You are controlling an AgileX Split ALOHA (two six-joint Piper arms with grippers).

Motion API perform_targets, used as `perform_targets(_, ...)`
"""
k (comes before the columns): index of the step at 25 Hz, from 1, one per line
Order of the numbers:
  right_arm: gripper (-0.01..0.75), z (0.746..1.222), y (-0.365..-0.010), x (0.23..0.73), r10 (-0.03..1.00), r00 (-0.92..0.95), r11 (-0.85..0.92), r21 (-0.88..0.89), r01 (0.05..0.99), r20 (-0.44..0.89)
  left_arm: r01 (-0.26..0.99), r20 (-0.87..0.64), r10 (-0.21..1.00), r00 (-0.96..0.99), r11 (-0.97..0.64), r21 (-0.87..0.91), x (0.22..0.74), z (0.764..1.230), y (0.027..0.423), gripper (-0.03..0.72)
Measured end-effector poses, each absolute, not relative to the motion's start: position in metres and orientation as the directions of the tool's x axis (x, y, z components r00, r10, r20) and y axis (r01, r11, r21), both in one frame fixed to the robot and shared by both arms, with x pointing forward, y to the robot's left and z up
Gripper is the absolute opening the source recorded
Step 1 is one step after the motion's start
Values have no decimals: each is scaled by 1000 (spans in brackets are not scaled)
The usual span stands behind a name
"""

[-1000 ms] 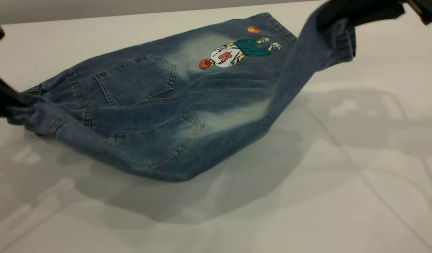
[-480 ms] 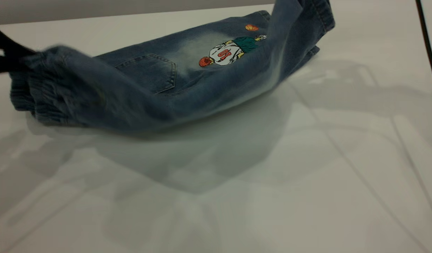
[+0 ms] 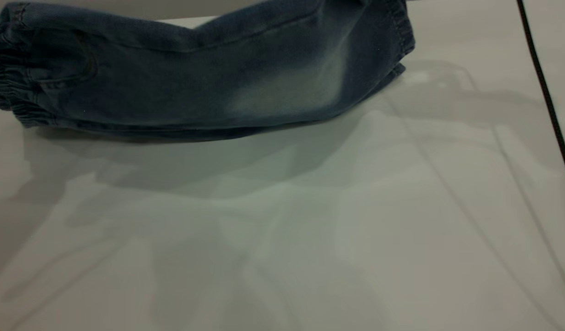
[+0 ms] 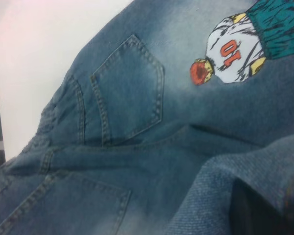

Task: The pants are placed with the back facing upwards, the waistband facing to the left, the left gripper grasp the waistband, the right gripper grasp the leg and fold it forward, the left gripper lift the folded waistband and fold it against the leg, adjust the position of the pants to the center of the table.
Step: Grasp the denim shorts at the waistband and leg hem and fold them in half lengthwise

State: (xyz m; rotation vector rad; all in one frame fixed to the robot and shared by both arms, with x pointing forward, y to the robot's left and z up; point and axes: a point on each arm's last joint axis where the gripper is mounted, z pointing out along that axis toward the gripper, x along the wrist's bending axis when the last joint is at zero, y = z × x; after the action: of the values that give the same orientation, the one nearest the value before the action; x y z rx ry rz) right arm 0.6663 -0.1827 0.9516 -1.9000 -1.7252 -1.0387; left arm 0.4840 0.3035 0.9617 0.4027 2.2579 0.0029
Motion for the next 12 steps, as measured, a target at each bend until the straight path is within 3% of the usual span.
perform_targets(12, 27, 928, -181, 691, 684, 41, -242, 173, 955, 728, 133, -684, 243, -688, 969, 210, 482, 958, 320, 109)
